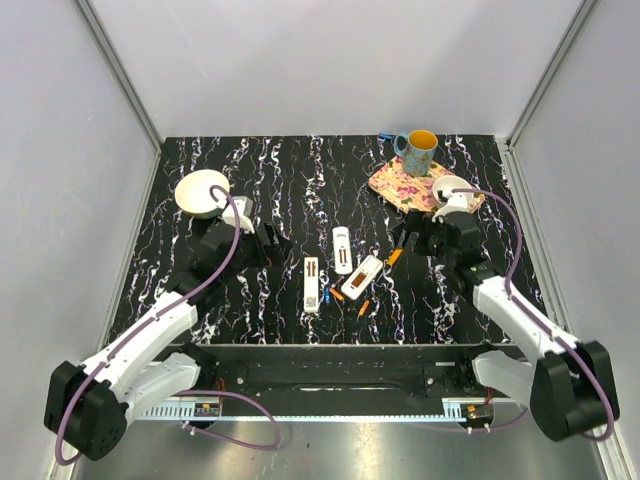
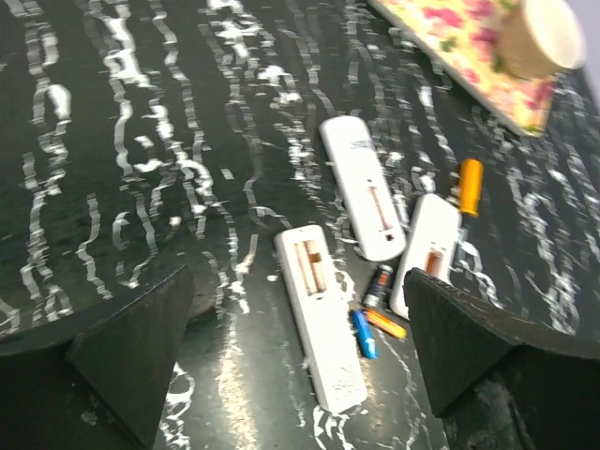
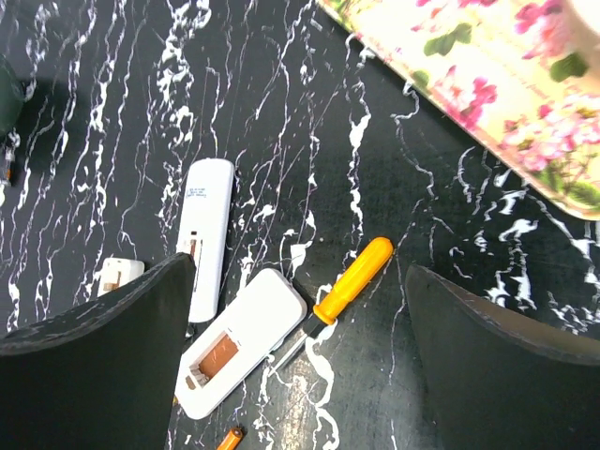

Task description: Unload the batteries from the remote control

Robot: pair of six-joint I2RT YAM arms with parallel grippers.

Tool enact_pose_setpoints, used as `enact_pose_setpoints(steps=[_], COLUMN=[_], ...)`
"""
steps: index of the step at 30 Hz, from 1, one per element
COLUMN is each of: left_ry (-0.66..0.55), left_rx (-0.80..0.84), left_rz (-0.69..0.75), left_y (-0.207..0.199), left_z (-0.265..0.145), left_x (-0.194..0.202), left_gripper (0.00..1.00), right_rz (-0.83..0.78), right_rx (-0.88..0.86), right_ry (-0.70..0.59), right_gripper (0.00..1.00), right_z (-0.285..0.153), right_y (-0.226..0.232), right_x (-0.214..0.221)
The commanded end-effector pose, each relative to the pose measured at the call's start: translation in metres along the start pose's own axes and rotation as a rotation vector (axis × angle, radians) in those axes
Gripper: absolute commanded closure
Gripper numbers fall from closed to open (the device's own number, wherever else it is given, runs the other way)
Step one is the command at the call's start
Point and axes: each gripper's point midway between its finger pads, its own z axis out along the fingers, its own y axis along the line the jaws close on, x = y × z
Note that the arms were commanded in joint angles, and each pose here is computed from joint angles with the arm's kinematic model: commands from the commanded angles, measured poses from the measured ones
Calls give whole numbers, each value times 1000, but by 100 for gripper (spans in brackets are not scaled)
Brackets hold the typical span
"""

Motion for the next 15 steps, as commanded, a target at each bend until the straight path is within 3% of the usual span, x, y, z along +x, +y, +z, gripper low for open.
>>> enact_pose_setpoints(steps=[1,7,15], left_ry=[-98,-157,-232], left_rx=[-277,-444,-459], left_rz=[-19,-15,15], left_y=[41,68,72], left_z=[-5,-18,-30], left_x=[-32,-43,-55], left_gripper=[1,1,1], right_rz=[-5,-2,-53], right_rx=[25,58,90], right_ry=[-184,-355,-504], right_gripper=[0,0,0], right_z=[-24,-59,-88], right_y=[-2,-12,-22], right_x=[-33,-50,-62])
